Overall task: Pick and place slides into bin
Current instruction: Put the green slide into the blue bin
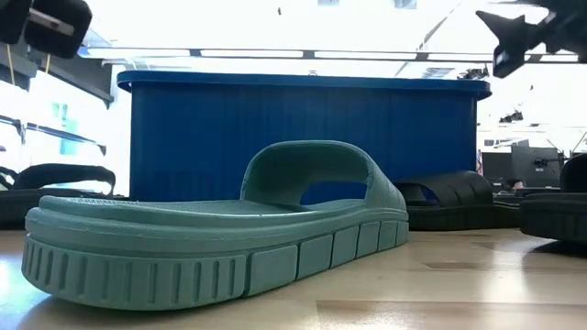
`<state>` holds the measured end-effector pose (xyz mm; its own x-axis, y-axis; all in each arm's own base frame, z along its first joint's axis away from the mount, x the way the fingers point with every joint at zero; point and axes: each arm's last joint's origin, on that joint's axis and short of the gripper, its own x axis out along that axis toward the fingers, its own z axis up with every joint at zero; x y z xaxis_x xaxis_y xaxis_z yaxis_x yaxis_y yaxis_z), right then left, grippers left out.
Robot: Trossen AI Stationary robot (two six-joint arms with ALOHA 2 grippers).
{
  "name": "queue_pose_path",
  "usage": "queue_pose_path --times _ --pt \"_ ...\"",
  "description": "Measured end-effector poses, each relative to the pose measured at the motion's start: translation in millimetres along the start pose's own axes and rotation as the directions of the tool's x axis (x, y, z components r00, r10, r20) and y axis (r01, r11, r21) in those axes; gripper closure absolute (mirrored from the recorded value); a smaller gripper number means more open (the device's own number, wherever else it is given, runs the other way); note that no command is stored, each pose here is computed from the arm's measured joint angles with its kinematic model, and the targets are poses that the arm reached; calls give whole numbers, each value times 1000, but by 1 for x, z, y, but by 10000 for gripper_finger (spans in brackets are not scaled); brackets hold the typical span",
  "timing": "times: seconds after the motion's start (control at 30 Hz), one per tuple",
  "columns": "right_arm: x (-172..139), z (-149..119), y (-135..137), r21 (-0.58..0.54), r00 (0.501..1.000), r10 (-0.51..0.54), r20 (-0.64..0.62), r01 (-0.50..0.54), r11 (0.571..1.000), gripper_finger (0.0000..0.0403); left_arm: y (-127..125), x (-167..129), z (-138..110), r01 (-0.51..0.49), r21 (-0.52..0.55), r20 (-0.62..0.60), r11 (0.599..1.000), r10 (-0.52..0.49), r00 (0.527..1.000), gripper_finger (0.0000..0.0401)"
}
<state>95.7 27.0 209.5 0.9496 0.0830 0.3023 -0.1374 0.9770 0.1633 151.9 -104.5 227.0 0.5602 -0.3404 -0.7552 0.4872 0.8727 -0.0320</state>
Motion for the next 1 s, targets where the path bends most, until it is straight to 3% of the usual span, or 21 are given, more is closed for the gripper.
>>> queue_pose_path --times 0.17,0.4,0.6,0.7,0.8,0.9,1.0 --pt "17 24 9 -35 1000 18 8 -18 999 224 0 6 0 -14 -16 -26 1000 14 1000 273" --pt "78 59 30 -111 969 -91 -228 67 992 224 2 6 0 -78 -19 -16 997 78 997 273" --pt "141 71 50 -208 907 -121 -404 38 977 224 3 6 0 -104 -37 -14 994 104 994 273" --pt "171 74 59 -185 897 -126 -423 50 981 224 3 6 0 -115 -37 -13 993 114 993 273" --pt "199 80 68 -86 899 -121 -421 94 992 224 4 5 0 -156 -36 -9 987 155 988 273" --pt "223 89 75 -184 895 -136 -425 62 981 223 5 5 0 -194 -36 -5 980 194 981 273" --pt "234 87 75 -265 827 -232 -512 105 959 222 6 5 1 -204 -37 0 978 204 979 273"
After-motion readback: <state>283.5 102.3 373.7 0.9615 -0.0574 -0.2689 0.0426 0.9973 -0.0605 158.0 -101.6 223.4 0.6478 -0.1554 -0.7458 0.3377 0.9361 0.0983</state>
